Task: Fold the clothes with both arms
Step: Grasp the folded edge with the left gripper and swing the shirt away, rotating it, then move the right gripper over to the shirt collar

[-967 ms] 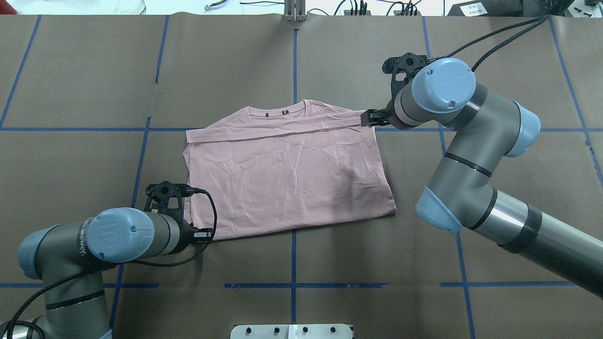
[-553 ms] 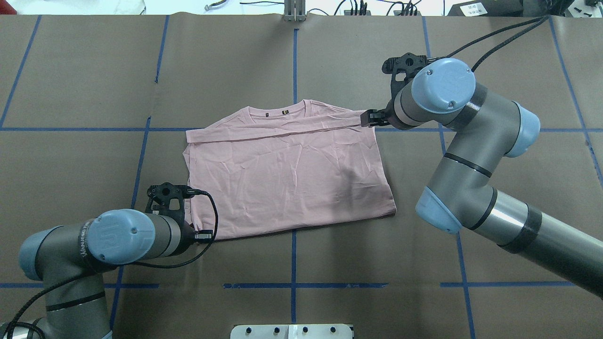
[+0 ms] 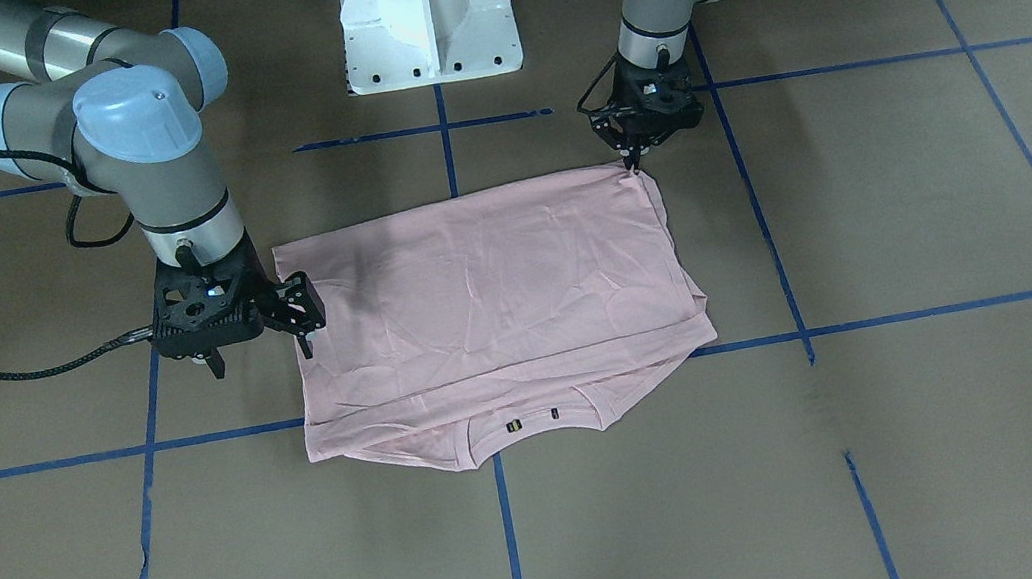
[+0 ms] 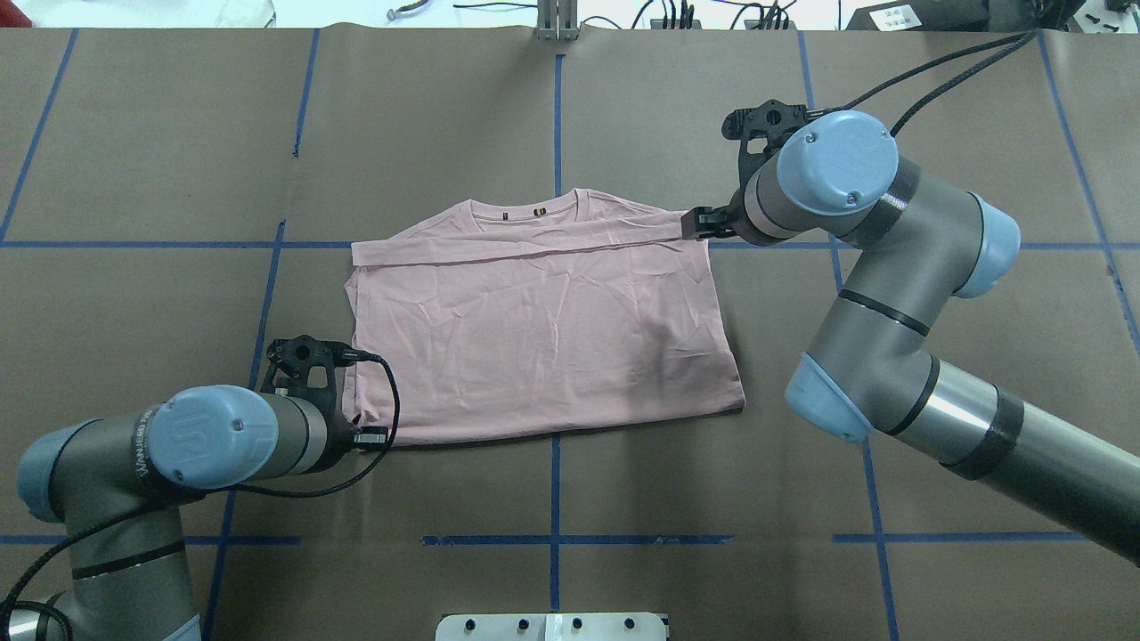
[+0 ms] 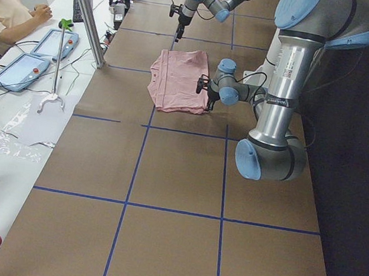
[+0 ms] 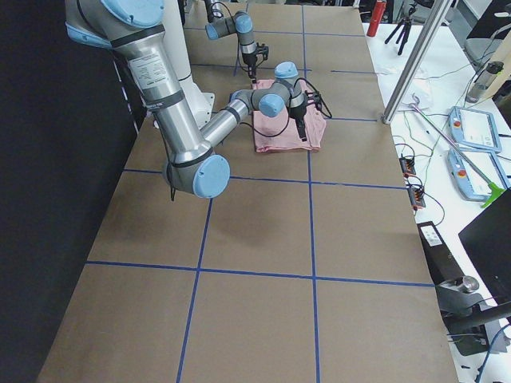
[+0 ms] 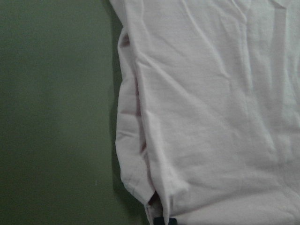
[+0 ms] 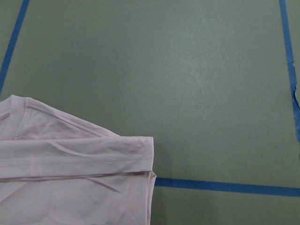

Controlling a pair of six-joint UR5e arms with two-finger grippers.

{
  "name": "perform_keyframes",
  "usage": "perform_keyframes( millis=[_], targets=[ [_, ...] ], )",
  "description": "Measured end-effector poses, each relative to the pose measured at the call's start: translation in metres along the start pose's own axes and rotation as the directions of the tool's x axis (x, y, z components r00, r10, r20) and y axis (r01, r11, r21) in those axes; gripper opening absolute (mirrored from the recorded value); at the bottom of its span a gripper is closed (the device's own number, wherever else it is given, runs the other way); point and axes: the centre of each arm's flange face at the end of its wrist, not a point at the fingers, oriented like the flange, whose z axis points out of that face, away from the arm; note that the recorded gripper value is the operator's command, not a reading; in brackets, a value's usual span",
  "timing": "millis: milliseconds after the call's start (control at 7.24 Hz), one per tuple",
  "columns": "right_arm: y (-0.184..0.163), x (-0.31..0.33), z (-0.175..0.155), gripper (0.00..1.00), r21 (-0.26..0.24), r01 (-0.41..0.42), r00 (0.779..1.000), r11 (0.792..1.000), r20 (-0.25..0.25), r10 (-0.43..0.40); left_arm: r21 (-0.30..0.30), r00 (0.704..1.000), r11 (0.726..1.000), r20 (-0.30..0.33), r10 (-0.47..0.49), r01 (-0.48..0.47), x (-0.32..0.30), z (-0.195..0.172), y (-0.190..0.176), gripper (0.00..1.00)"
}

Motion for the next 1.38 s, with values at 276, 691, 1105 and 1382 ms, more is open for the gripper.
perform_keyframes(
  millis=[276,691,1105,1382],
  targets=[
    [0.000,-0.001,0.001,1.00,0.001,-0.001,1.000,1.000,-0.001,0.001,0.065,0.996,0.996,0.069,0.054,-0.058,-0.042,0.005,-0.057,0.00],
    [0.000,-0.003,0.005,1.00,-0.002,-0.002,1.000,1.000,-0.004,0.002,0.197,0.977,0.967,0.173,0.127,-0.161,-0.112,0.039,-0.204,0.00],
    [-0.003,-0.003,0.008,1.00,0.007,-0.005,1.000,1.000,-0.014,0.005,0.264,0.951,0.937,0.267,0.156,-0.228,-0.162,0.070,-0.347,0.00],
    [-0.004,-0.003,0.007,1.00,0.013,-0.008,1.000,1.000,-0.014,0.008,0.270,0.940,0.927,0.289,0.181,-0.261,-0.182,0.071,-0.367,1.00]
  ],
)
